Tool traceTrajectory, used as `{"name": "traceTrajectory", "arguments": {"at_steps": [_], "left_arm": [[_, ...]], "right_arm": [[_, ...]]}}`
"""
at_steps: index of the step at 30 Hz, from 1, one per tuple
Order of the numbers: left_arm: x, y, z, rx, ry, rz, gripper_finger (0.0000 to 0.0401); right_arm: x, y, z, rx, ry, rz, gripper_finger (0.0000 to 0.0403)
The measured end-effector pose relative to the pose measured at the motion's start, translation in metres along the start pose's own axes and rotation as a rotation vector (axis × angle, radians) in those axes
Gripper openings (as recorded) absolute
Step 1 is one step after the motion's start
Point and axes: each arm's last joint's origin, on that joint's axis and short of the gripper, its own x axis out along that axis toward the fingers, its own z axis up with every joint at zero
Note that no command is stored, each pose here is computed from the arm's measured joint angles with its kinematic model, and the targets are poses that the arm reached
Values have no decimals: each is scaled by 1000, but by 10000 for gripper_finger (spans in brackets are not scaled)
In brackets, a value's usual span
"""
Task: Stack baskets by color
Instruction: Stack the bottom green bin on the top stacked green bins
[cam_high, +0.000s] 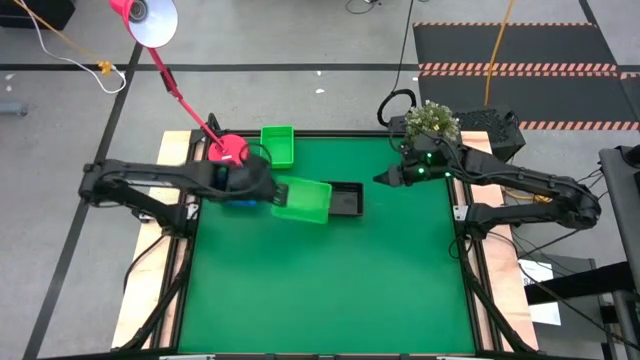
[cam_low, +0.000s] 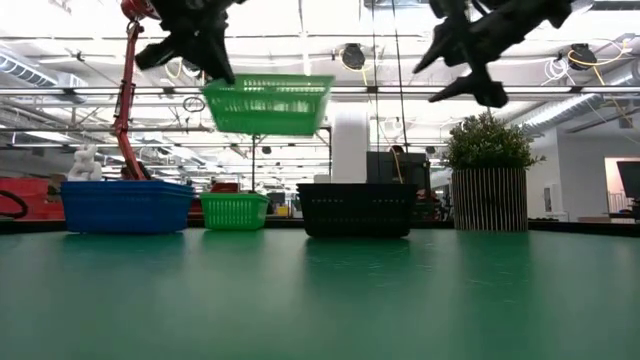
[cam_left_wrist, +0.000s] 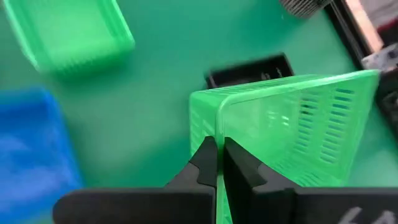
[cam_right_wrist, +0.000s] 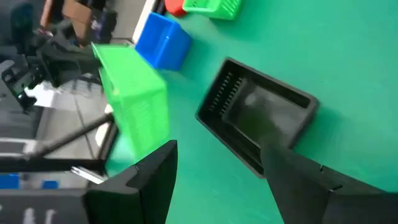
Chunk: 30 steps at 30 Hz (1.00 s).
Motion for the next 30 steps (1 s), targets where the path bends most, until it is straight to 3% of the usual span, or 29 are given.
{"name": "traceTrajectory", "arguments": {"at_steps": [7, 17, 23, 30], "left_arm": [[-25, 23, 56, 306, -150, 24, 7], [-43, 29, 121, 824, -246, 186, 7], [-33, 37, 153, 1039, -204, 314, 7], [6, 56, 177, 1267, -44, 395, 7]], "right_arm": [[19, 6, 9, 93, -32, 57, 226], [33, 27, 3, 79, -167, 124, 226], [34, 31, -2, 49, -151, 127, 226], [35, 29, -4, 27, -136, 106, 226]]}}
